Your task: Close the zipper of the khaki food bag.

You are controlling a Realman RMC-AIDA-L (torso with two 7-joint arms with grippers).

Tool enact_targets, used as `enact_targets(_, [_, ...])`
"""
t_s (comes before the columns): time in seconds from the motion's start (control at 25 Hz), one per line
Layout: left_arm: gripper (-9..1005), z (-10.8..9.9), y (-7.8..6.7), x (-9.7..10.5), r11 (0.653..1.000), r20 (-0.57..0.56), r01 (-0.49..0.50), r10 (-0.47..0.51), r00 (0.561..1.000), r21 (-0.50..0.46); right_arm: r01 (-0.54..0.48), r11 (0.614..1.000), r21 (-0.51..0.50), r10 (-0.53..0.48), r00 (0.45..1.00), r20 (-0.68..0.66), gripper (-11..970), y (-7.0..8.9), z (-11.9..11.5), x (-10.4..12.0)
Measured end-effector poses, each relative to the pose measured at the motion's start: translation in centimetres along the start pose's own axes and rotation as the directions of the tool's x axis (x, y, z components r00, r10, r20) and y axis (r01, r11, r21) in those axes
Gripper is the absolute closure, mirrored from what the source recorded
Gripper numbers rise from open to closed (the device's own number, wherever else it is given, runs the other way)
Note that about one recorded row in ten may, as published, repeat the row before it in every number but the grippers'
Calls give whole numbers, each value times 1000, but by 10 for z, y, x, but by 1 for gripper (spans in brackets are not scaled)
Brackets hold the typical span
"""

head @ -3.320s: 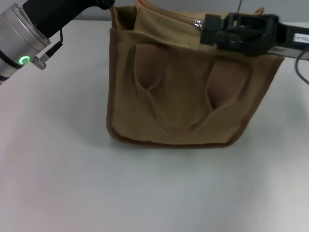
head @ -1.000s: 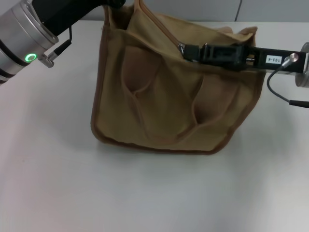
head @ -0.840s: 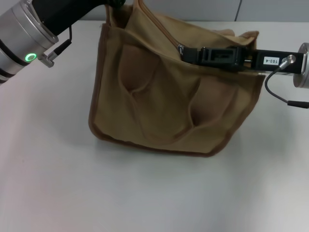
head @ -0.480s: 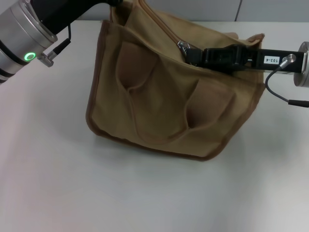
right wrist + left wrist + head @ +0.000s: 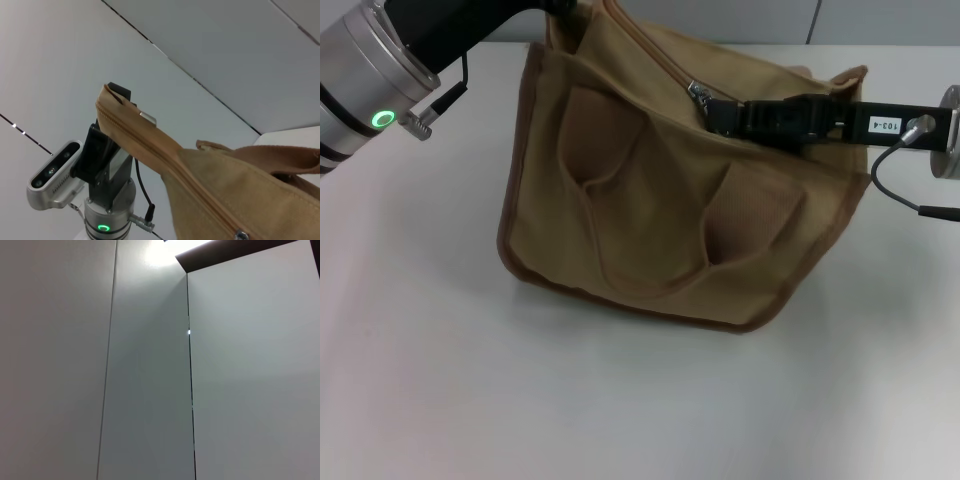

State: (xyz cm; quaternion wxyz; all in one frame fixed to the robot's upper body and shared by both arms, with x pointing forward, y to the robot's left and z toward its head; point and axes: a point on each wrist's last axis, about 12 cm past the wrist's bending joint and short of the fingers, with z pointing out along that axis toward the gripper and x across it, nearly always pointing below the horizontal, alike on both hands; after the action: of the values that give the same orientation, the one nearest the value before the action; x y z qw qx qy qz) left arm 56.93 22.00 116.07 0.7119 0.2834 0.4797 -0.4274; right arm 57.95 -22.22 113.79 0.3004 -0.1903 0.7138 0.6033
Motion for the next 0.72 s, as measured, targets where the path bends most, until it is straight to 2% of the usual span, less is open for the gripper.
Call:
enact_targets(0.6, [948, -7, 3, 2, 999, -1, 2, -2, 1000, -40, -2, 998, 56, 0, 1000, 30, 963, -7, -24, 11])
enact_targets(0.72, [949, -13, 8, 2, 997, -8, -1, 1, 1000, -83, -12, 997, 75, 9, 999, 40, 963, -10, -33, 17])
